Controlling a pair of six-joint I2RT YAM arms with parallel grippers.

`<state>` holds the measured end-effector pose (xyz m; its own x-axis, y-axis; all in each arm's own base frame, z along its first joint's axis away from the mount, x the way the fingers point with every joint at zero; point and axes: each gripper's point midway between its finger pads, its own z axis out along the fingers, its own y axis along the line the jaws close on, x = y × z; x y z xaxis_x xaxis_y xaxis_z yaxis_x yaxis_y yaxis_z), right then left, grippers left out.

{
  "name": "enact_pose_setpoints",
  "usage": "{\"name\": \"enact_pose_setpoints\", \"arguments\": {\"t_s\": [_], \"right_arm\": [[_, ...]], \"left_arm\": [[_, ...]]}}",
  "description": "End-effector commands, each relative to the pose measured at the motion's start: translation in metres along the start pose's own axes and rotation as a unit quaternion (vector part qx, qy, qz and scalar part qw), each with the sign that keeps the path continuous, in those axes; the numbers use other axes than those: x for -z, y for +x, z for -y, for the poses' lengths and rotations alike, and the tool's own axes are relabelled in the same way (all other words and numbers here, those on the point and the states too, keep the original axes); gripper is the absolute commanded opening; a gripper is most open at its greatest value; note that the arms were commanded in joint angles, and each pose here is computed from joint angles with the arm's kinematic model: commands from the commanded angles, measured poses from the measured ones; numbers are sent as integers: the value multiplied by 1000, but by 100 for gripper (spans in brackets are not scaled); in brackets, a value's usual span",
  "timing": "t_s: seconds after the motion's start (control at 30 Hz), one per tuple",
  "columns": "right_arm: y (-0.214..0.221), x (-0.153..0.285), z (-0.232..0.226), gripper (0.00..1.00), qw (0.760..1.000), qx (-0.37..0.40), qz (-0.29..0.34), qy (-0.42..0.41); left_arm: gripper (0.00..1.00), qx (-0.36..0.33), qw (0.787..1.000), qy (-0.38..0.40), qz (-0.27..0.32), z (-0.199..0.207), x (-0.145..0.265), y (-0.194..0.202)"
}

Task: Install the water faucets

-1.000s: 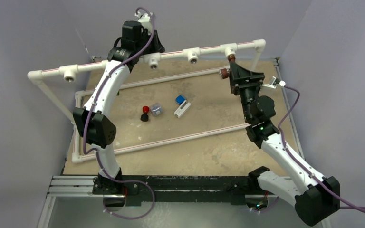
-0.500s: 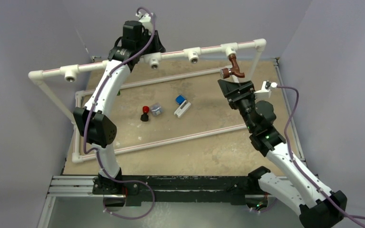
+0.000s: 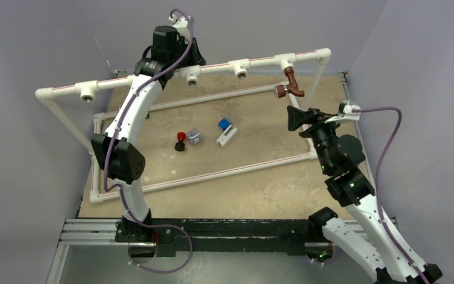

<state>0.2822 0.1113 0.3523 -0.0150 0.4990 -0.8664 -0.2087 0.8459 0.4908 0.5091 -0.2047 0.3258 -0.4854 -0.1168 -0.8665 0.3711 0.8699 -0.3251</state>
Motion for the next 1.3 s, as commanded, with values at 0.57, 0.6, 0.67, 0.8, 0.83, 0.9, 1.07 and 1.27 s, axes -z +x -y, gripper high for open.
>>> {"name": "enact_pose_setpoints", "arguments": {"t_s": [0.57,0.6,0.67,0.8,0.83,0.9,1.07,1.27], "right_arm": [[-74,5,-1,83,788,613,33,-45],[-75,4,-1,83,775,629,36,-47],[-71,-1,0,83,751,658,26,-51],[-63,-10,-2,84,716,696,15,-57],[-61,-13,-2,84,708,704,13,-58],[-55,-19,-1,84,693,719,3,-60],[-44,-32,-11,85,662,746,-2,-69],[-46,-51,-8,85,610,792,7,-10]], "left_arm": [[17,19,998,19,-53,-3,-22,38],[17,19,998,19,-54,-3,-22,38],[17,19,998,20,-55,-4,-23,39],[17,20,998,20,-56,-4,-23,40],[17,21,998,21,-56,-4,-23,40],[16,20,998,21,-55,-5,-23,40],[16,20,998,22,-55,-5,-24,39],[17,20,998,20,-56,-8,-24,40]]}}
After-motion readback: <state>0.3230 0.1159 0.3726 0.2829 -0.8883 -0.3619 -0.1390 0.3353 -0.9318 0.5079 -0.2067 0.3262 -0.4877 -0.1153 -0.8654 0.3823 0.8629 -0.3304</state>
